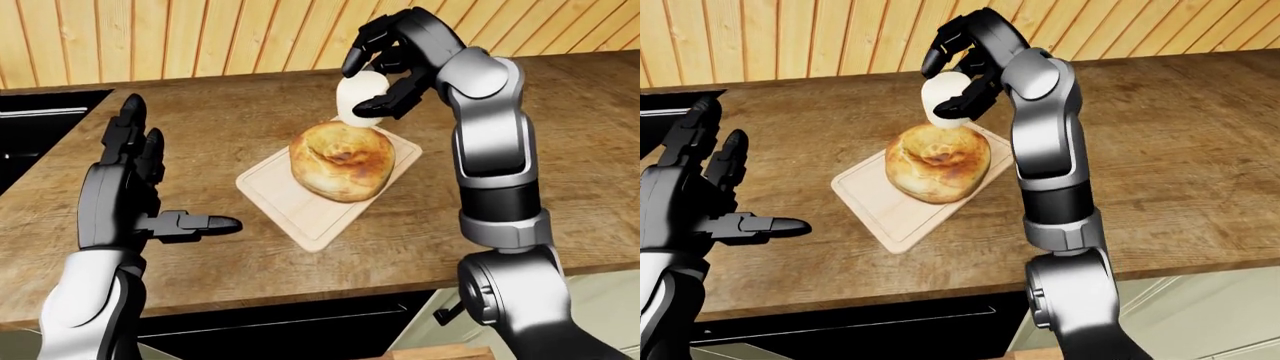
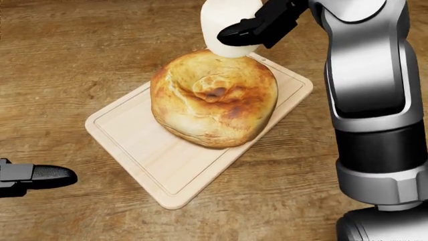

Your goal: Pick up the wedge of cheese and place it on the slice of bread to prepare a simple cheese on bread dish.

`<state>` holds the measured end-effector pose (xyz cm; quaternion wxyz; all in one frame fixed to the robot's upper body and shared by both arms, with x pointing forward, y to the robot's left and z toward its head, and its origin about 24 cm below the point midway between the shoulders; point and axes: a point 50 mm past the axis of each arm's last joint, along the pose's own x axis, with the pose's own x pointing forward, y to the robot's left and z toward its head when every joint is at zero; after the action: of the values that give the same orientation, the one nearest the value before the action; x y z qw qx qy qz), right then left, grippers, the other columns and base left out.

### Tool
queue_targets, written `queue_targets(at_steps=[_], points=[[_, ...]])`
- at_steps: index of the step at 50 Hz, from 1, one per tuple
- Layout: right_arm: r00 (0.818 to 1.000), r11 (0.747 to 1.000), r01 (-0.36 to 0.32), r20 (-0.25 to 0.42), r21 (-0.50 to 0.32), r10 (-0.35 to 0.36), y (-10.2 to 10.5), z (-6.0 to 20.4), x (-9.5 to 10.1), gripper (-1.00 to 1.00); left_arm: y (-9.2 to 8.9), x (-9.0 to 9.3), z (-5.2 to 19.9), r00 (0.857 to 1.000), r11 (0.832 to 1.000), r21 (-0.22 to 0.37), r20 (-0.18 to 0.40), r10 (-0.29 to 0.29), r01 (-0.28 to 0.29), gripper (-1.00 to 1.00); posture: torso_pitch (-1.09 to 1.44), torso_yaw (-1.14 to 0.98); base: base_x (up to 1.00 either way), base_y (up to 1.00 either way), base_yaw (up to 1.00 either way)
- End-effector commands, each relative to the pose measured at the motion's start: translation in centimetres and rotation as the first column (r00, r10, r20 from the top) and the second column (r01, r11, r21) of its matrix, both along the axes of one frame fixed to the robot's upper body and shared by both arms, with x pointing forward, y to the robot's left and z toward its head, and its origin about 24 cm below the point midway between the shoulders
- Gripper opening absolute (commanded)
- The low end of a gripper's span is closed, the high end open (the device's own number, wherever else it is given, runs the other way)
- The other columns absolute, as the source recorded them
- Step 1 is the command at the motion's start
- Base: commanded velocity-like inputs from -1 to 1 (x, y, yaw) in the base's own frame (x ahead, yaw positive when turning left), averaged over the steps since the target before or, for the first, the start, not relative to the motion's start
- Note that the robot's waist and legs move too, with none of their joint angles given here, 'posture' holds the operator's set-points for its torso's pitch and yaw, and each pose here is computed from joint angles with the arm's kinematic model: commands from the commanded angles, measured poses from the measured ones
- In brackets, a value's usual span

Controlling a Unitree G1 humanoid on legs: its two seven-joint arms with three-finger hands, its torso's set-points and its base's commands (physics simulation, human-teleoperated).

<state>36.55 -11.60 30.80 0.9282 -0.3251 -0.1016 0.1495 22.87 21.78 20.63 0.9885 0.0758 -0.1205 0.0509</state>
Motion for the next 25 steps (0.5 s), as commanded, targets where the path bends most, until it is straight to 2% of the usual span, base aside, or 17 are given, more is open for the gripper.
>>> queue_targets(at_steps=[1, 9, 25], points=[[0.994, 1.0, -0.023, 0.107, 0.006, 0.022, 0.5, 2.2, -0.5, -0.4, -0.1, -0.4, 1.2, 0.997, 1.0, 0.023, 0.071, 0.001, -0.002, 1.0, 0.0, 0.0, 0.0, 0.0, 0.0], [0.995, 0.999, -0.047, 0.087, 0.003, 0.047, 1.4, 0.9, -0.3, -0.4, 0.0, -0.4, 1.2, 0.998, 1.0, 0.025, 0.07, 0.007, -0.009, 1.0, 0.0, 0.0, 0.0, 0.0, 0.0], [0.998, 0.999, -0.046, 0.041, 0.009, 0.045, 1.4, -1.8, 0.2, -0.4, 0.2, -0.5, 1.1, 0.997, 1.0, 0.023, 0.072, 0.014, -0.016, 1.0, 0.0, 0.0, 0.0, 0.0, 0.0]])
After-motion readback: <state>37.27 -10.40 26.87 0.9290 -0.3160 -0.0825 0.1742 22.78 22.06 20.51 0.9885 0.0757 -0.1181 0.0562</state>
